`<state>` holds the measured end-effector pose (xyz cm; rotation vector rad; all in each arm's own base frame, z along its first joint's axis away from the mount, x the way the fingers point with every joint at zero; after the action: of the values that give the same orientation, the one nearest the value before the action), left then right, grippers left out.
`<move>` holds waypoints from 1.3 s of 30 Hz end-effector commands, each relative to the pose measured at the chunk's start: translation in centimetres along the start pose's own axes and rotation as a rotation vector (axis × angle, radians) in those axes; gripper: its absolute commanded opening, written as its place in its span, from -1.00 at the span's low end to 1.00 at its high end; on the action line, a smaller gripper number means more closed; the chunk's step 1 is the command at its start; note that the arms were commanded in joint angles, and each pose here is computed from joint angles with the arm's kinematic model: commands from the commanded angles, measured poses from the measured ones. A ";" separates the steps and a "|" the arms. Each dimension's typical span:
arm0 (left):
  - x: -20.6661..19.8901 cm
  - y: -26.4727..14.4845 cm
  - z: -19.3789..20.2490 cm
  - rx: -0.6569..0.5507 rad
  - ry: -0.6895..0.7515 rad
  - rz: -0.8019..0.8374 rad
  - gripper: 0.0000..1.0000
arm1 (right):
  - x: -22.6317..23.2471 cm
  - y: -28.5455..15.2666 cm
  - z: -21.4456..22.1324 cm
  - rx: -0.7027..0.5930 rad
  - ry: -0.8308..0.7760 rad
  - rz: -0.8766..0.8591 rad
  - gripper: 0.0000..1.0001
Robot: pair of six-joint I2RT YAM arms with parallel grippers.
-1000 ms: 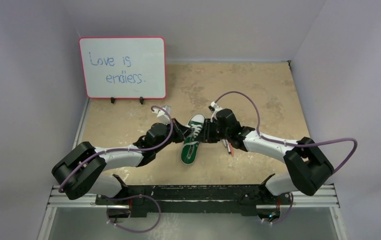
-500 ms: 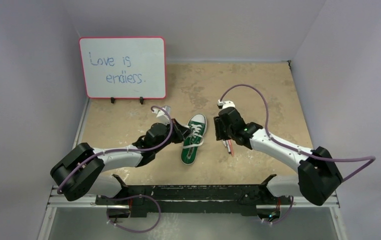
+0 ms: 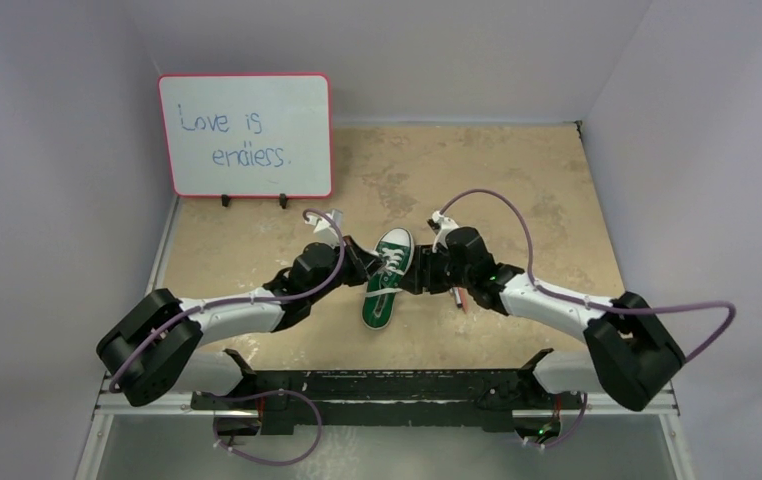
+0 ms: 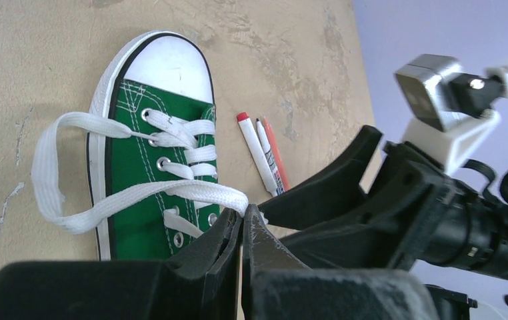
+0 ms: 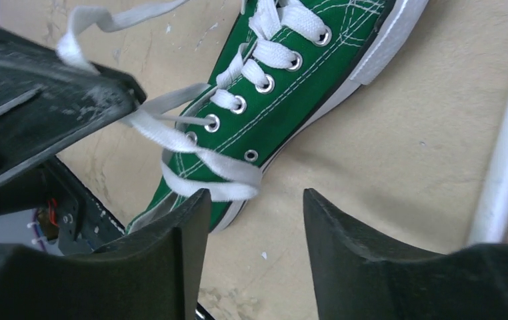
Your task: Tie the shoes
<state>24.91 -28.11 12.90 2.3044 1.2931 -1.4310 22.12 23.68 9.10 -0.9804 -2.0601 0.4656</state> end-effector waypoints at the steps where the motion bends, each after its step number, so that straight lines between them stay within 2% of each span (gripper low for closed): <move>1: -3.3 -0.3 -2.2 -0.052 -0.009 0.090 -1.00 | 1.7 1.7 -1.5 -0.072 0.057 -0.106 0.02; 7: -3.8 -0.1 -2.1 -0.036 -0.022 0.105 -1.00 | 0.6 3.1 -1.7 -0.139 0.103 -0.074 -0.30; 9: -4.0 -0.1 -2.2 -0.037 -0.022 0.109 -1.00 | -0.5 3.1 -1.3 -0.133 0.110 -0.015 -0.56; 11: -3.9 -0.1 -2.3 -0.043 -0.018 0.106 -1.00 | -3.1 2.3 -1.0 -0.119 0.137 0.171 -1.00; 13: -3.7 0.0 -2.3 -0.050 -0.008 0.098 -1.00 | -5.8 0.5 -1.1 -0.109 0.105 0.375 -1.00; 15: -3.6 0.1 -2.3 -0.051 -0.002 0.094 -1.00 | -7.2 -1.4 -1.1 -0.094 0.049 0.484 -1.00; 19: -3.7 0.1 -2.3 -0.053 -0.010 0.099 -1.00 | -6.4 -3.0 -3.2 -0.147 -0.100 0.454 -1.00; 22: -3.7 0.0 -2.4 -0.058 -0.012 0.099 -1.00 | -5.3 -3.4 -4.2 -0.115 -0.183 0.420 -1.00; 25: -3.6 -0.1 -2.5 -0.067 -0.017 0.098 -1.00 | -4.5 -3.1 -4.4 -0.025 -0.232 0.397 -0.78; 29: -3.6 -0.2 -2.4 -0.067 -0.012 0.104 -1.00 | -3.9 -2.8 -2.9 0.140 -0.254 0.380 -1.00; 33: -3.7 0.0 -2.2 -0.055 -0.003 0.112 -1.00 | -4.7 -4.2 -1.9 0.220 -0.207 0.468 -1.00; 36: -3.8 0.1 -2.1 -0.047 0.000 0.125 -1.00 | -3.9 -3.0 -1.0 0.260 -0.190 0.389 -1.00; 39: -3.7 0.1 -2.0 -0.049 0.005 0.126 -1.00 | -3.8 -0.9 -0.4 0.285 -0.179 0.345 -0.52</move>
<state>24.64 -28.43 13.44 2.3233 1.2675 -1.4505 23.71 19.04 9.18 -1.2478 -1.9280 0.9906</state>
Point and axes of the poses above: each gripper's point midway between its finger pads, its own y axis out along the fingers, its own x axis along the line the jaws close on, z = x × y, the point moved 2 cm from there along -y, back along the fingers, and after that the axes turned 3 degrees about -y, right-handed, at the moved point
